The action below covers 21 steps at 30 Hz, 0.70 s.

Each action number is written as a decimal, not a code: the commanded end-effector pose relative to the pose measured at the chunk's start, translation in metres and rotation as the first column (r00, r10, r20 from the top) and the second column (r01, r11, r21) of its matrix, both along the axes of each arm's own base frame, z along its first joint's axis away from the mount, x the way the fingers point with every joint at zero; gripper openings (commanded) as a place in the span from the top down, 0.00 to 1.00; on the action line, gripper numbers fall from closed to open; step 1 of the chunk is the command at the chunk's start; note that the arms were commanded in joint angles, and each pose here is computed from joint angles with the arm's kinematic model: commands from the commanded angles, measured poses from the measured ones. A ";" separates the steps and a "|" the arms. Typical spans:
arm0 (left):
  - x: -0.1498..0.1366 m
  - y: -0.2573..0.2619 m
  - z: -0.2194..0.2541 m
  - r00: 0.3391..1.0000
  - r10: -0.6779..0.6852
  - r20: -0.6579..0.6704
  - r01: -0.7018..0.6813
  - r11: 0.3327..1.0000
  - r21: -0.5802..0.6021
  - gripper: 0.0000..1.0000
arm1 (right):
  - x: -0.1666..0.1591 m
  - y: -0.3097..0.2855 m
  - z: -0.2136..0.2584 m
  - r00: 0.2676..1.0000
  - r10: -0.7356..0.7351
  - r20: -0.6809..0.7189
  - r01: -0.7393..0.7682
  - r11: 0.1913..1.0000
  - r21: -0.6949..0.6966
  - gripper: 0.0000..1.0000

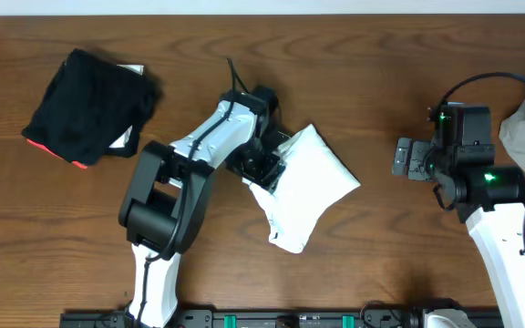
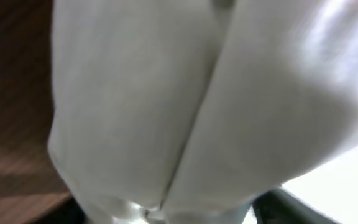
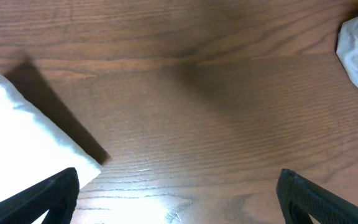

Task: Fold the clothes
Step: 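Reach the left gripper to the white bundle and grasp its edge, then carry the white bundle with the left gripper onto the black stack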

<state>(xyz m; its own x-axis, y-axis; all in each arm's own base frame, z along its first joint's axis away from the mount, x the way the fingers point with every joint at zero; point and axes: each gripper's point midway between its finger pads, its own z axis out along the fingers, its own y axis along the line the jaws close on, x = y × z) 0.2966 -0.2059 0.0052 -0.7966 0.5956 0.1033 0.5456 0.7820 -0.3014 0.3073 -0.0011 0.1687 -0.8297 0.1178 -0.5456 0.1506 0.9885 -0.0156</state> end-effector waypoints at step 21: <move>0.048 0.014 0.053 0.976 -0.041 0.215 0.016 0.993 0.115 0.94 | 0.000 -0.007 0.003 1.000 -0.018 0.008 0.018 1.000 -0.018 0.01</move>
<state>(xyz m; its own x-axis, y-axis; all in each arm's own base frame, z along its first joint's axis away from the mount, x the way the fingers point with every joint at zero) 0.3254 -0.2025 0.0261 -0.7839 0.6174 0.0647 0.5966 0.7781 -0.1968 0.3072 -0.0015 0.1686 -0.8299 0.1178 -0.5453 0.1518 0.9882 -0.0177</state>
